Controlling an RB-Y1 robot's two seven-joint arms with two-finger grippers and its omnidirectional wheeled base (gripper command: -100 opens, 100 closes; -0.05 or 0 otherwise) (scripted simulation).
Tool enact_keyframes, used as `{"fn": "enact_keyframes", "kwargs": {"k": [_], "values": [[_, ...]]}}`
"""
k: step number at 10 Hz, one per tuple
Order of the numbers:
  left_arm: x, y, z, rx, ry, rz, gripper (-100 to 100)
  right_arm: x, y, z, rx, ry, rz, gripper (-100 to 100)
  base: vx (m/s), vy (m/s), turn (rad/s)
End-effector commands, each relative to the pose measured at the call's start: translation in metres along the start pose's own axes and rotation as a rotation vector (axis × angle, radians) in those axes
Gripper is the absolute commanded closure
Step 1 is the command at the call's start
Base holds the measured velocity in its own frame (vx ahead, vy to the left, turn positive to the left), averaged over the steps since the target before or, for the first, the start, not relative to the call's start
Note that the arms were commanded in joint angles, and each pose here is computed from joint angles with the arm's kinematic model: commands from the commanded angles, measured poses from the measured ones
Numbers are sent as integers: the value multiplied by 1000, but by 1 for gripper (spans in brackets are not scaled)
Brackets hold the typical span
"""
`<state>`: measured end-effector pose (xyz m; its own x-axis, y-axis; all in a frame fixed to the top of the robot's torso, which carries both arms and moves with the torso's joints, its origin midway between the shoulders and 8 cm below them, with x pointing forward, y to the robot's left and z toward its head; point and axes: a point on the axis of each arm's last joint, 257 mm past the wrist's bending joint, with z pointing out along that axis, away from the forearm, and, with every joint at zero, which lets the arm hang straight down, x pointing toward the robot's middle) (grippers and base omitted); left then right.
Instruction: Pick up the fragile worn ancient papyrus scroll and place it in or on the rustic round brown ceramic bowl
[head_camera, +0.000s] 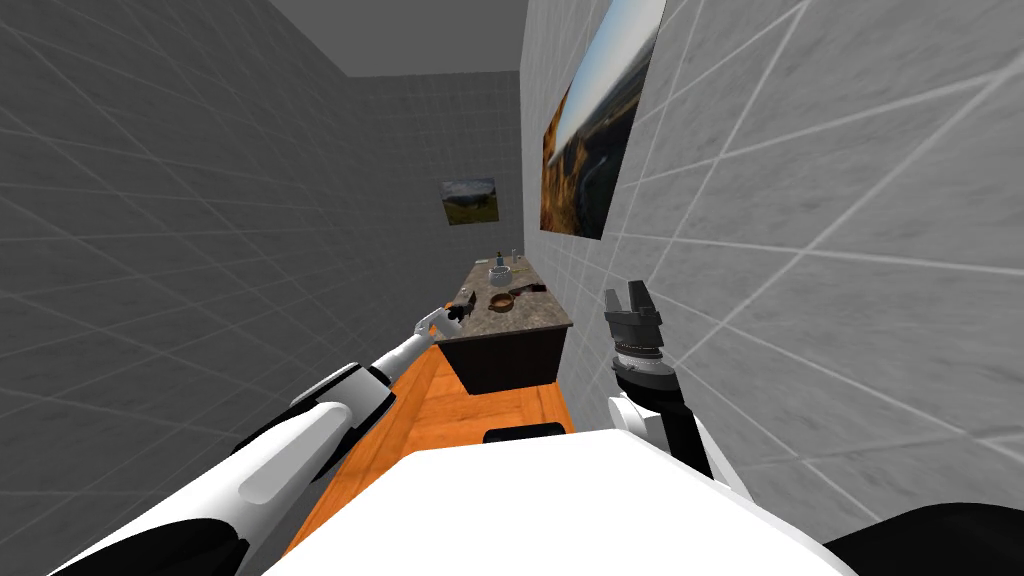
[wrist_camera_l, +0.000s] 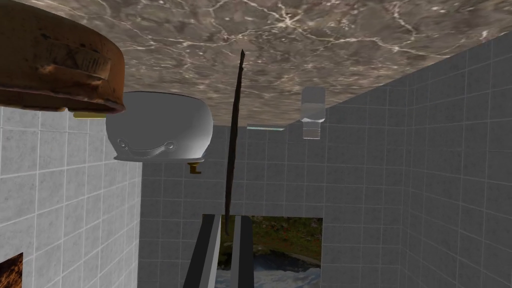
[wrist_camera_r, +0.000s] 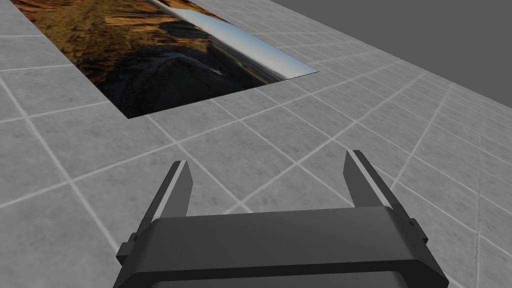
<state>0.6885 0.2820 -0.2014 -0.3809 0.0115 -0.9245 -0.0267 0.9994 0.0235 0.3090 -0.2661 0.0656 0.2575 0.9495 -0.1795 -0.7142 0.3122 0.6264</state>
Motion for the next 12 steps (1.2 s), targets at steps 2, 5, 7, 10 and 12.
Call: {"fn": "enact_keyframes", "kwargs": {"k": [2,5,7,10,12], "values": [[-15,3,0,-37,12,-16,100,0,0,0,0,0,0,0,-35,1,-122],[-32,0,-1,-66,26,-37,100,0,0,0,0,0,0,0,-14,-22,-99],[-43,-5,-2,-79,37,-49,100,0,0,0,0,0,0,0,12,-36,-80],[-59,-15,-5,-91,55,-65,100,0,0,0,0,0,0,0,20,-38,-79],[-68,-23,-8,-96,67,-73,100,0,0,0,0,0,0,0,27,-41,-69]]}}
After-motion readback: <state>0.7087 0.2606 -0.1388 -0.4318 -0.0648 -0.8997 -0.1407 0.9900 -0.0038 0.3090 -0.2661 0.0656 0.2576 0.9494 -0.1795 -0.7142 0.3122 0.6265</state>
